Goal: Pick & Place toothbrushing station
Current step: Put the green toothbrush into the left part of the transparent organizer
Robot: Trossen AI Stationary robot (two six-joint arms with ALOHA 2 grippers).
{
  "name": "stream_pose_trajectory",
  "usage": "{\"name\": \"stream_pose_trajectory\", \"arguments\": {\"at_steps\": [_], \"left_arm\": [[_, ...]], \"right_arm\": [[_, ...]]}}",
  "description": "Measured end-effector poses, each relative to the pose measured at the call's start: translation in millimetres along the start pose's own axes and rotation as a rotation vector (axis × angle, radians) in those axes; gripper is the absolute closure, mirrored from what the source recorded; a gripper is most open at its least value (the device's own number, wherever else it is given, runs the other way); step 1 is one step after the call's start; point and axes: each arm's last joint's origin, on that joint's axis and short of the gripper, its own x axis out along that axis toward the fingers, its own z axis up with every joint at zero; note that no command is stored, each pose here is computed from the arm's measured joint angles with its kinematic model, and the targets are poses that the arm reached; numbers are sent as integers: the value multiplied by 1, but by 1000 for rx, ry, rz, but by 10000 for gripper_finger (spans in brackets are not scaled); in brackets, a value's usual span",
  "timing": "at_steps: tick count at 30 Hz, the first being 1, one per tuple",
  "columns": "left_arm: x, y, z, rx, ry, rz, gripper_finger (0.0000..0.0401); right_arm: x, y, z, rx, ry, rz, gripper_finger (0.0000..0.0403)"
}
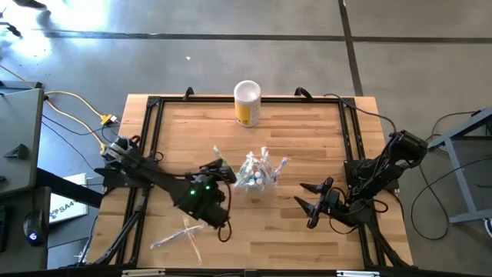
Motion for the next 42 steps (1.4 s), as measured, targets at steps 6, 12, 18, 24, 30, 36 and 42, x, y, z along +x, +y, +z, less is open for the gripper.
{"name": "stream_pose_trajectory", "arguments": {"at_steps": [6,12,18,24,30,36,42], "left_arm": [[24,1,23,155,79,-17,401],[35,4,36,105,72,-29,401],[32,6,42,106,12,-35,401],[31,5,47,100,-35,-66,401],[36,4,62,79,-74,-88,401],[48,3,76,63,-88,-122,401],[53,6,87,-25,-135,-136,401]], "right_arm": [[0,0,0,31,1,6,163],[0,1,0,34,4,30,163],[0,1,0,31,4,31,163],[0,1,-1,29,4,31,163],[0,2,-1,26,7,54,163],[0,2,-2,10,11,61,163],[0,2,-4,1,18,66,163]]}}
